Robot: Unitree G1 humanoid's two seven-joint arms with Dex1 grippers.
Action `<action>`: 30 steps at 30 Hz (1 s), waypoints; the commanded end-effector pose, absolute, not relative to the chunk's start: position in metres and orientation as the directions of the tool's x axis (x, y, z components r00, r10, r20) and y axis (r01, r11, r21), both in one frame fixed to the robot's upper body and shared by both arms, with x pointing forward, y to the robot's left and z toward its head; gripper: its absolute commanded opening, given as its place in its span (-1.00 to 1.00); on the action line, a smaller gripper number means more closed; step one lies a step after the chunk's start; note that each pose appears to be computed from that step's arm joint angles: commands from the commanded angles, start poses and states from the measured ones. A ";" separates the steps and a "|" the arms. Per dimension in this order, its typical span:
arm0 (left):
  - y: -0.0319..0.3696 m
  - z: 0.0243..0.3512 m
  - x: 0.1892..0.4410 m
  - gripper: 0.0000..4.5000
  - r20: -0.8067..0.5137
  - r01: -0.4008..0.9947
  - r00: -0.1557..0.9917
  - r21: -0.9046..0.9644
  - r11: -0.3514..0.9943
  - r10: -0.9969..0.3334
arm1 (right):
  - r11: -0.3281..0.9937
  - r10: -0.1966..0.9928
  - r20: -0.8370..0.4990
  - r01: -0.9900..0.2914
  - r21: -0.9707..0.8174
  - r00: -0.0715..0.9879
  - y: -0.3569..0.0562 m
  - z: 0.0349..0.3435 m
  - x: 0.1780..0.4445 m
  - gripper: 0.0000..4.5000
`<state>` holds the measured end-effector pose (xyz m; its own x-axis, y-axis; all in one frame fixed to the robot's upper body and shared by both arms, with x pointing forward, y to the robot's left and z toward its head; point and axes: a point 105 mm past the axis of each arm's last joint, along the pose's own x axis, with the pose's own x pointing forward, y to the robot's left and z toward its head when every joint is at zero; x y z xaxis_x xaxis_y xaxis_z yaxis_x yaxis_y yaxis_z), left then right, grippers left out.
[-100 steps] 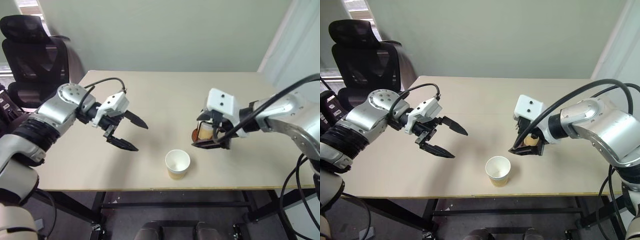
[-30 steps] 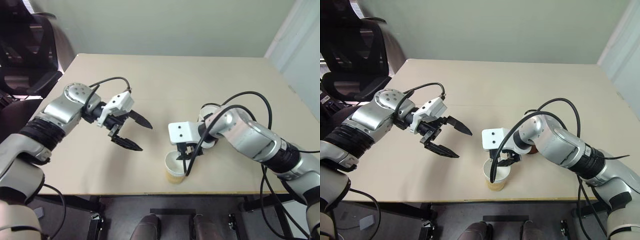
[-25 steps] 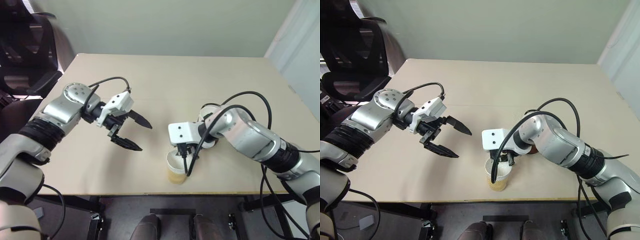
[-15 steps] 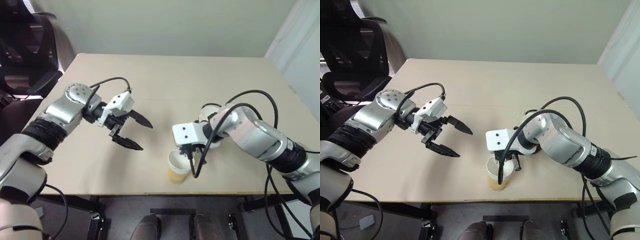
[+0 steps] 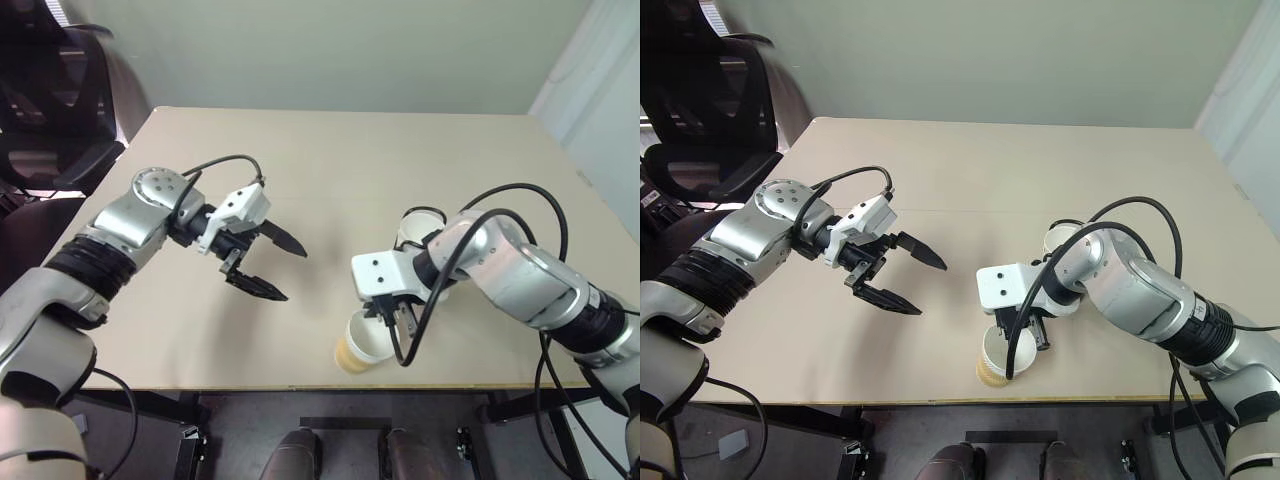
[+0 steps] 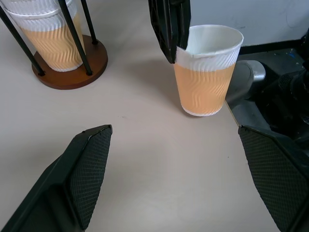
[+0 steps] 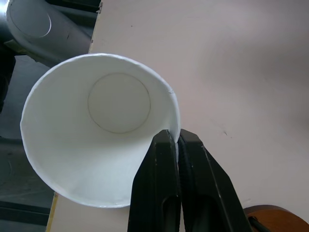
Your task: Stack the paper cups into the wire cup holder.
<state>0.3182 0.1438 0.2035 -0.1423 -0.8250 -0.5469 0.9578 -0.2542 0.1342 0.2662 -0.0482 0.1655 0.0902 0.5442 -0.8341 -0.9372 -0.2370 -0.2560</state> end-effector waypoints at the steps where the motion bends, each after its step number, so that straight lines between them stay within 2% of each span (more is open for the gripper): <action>1: 0.141 0.218 0.315 1.00 -0.550 0.942 -0.158 0.164 -0.292 -0.820 | -0.228 0.594 -0.798 -0.928 -0.294 0.106 -0.041 0.180 0.265 -0.41; 6: 0.140 0.218 0.315 1.00 -0.549 0.942 -0.161 0.162 -0.293 -0.820 | -0.234 0.594 -0.798 -0.927 -0.293 0.102 -0.038 0.179 0.265 0.39; 7: 0.140 0.218 0.315 1.00 -0.549 0.942 -0.161 0.162 -0.293 -0.820 | -0.236 0.594 -0.798 -0.926 -0.294 0.102 -0.037 0.179 0.265 0.49; 22: 0.139 0.216 0.318 1.00 -0.540 0.944 -0.156 0.167 -0.286 -0.827 | -0.294 0.559 -0.826 -0.912 -0.288 0.080 -0.036 0.176 0.267 0.49; 25: 0.138 0.216 0.317 1.00 -0.537 0.943 -0.159 0.166 -0.289 -0.829 | -0.298 0.557 -0.826 -0.908 -0.293 0.084 -0.035 0.176 0.268 0.23; 30: 0.139 0.214 0.317 1.00 -0.535 0.944 -0.161 0.163 -0.288 -0.829 | -0.301 0.586 -0.804 -0.893 -0.334 0.103 -0.025 0.177 0.270 -0.52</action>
